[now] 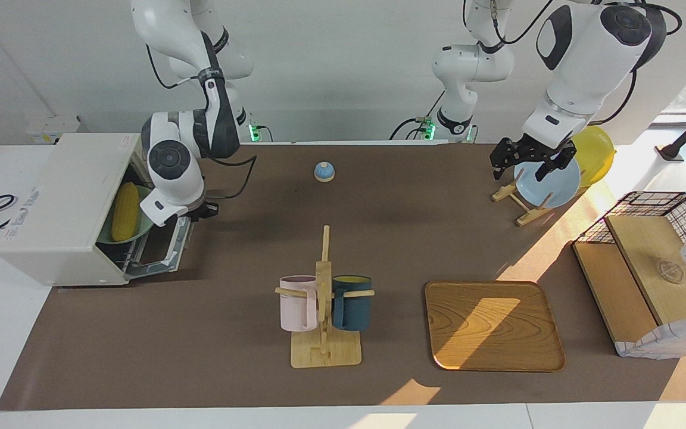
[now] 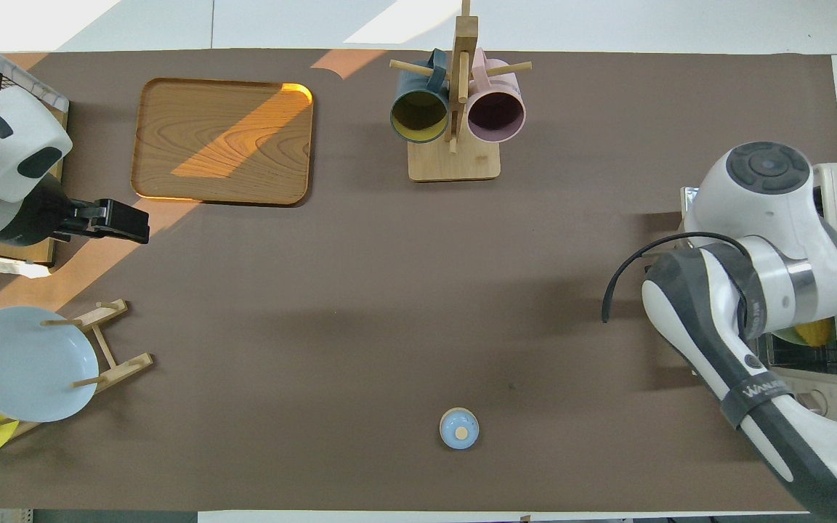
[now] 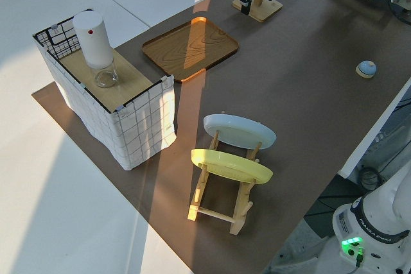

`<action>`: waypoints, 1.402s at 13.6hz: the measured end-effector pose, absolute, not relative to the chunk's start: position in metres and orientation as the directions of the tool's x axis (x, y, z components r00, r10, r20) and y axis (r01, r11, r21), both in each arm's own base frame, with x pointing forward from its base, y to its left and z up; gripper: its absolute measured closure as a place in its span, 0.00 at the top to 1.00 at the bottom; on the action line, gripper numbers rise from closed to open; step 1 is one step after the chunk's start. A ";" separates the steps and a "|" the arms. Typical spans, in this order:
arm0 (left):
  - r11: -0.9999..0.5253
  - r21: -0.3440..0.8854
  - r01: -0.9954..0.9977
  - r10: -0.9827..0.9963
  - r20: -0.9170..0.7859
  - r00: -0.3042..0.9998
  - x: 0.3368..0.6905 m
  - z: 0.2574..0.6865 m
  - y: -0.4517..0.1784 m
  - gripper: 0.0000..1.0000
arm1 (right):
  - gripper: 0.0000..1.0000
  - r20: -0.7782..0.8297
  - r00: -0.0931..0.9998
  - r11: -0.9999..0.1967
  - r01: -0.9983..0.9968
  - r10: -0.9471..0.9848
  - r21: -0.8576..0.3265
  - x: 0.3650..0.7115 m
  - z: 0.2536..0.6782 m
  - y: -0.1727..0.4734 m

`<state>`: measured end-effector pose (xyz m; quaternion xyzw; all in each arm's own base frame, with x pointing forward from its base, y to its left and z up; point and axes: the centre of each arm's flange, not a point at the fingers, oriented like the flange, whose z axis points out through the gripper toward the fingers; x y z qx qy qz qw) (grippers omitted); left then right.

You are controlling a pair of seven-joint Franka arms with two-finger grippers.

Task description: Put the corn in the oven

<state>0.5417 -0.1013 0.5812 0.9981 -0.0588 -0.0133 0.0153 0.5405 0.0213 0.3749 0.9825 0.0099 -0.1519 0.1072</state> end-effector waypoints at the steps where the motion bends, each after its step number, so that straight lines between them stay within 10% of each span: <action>1: -0.993 0.032 -0.117 -0.118 -0.025 0.993 0.542 0.581 -0.101 1.00 | 0.01 -0.310 0.951 -0.977 0.062 -0.005 0.205 0.542 0.392 0.012; 12: -0.993 0.032 -0.117 -0.118 -0.025 0.993 0.542 0.581 -0.101 1.00 | 0.06 -0.238 0.967 -0.965 0.142 0.088 0.221 0.556 0.530 -0.033; 15: -0.993 0.032 -0.117 -0.118 -0.025 0.993 0.542 0.581 -0.101 1.00 | 0.20 -0.183 0.975 -0.988 0.142 0.129 0.062 0.559 0.574 0.009; 19: -0.993 0.032 -0.117 -0.118 -0.025 0.993 0.542 0.581 -0.101 1.00 | 0.63 -0.174 0.982 -0.997 0.078 0.076 0.005 0.569 0.564 0.013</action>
